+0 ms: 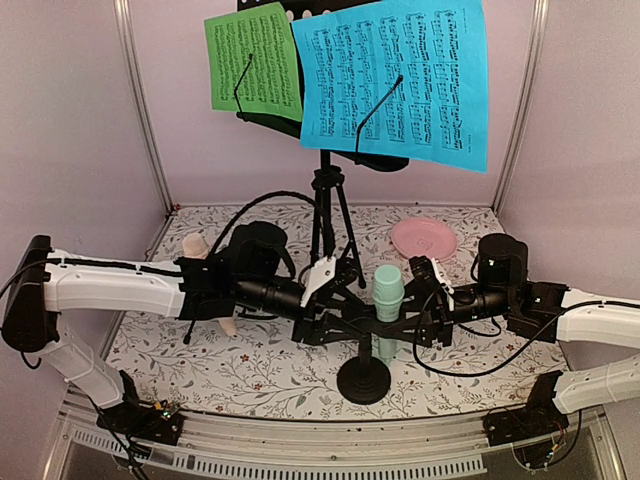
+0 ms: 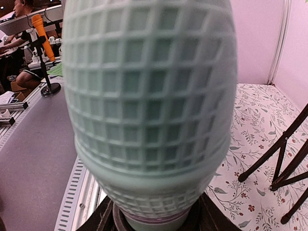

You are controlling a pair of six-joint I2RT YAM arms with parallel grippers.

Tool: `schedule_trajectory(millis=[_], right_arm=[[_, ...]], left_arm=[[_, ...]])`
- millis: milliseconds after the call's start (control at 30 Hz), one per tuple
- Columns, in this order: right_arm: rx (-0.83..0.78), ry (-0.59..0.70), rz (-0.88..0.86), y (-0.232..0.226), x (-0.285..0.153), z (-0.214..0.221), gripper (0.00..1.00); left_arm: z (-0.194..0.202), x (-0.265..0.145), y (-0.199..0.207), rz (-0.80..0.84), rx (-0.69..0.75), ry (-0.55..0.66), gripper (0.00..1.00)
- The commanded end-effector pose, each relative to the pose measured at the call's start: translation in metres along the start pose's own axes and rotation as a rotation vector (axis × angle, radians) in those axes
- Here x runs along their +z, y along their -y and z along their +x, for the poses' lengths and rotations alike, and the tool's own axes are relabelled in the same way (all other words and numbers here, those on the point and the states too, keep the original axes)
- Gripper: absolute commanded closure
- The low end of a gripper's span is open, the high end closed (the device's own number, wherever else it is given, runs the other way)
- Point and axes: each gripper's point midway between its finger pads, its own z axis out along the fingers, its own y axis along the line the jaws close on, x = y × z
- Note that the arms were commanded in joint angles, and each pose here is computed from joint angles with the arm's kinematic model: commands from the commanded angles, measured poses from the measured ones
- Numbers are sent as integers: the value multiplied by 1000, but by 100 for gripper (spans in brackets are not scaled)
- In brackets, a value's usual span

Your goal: Pack up the instrument practice props

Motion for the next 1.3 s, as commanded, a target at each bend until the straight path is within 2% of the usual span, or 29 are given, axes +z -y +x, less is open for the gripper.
schedule_trajectory(millis=[0,167,300,367,500,567,1000,1167,1267], right_arm=[[-20,23,-13,-4,-4,-6,61],[-16,17,-6,-3,-4,-5,59],[-12,10,3,-3,-6,-5,38],[-16,13,14,-3,-8,-7,25],[-14,18,41,0,-11,-12,13],[-16,23,44,0,-13,-17,11],[29,67,52,-4,-21,-45,10],[49,58,41,-8,-15,-45,15],[63,61,23,-11,-11,-47,23]], left_arm=[[-5,3,3,5,27,-5,51],[-11,3,3,-1,30,-6,64],[-14,6,4,6,22,-19,79],[-14,7,4,1,19,-29,83],[-18,8,6,-26,39,-30,92],[-18,8,5,-33,37,-37,100],[-18,8,-1,-70,10,-55,100],[-18,8,-4,-84,4,-55,100],[-18,10,-7,-97,5,-56,100]])
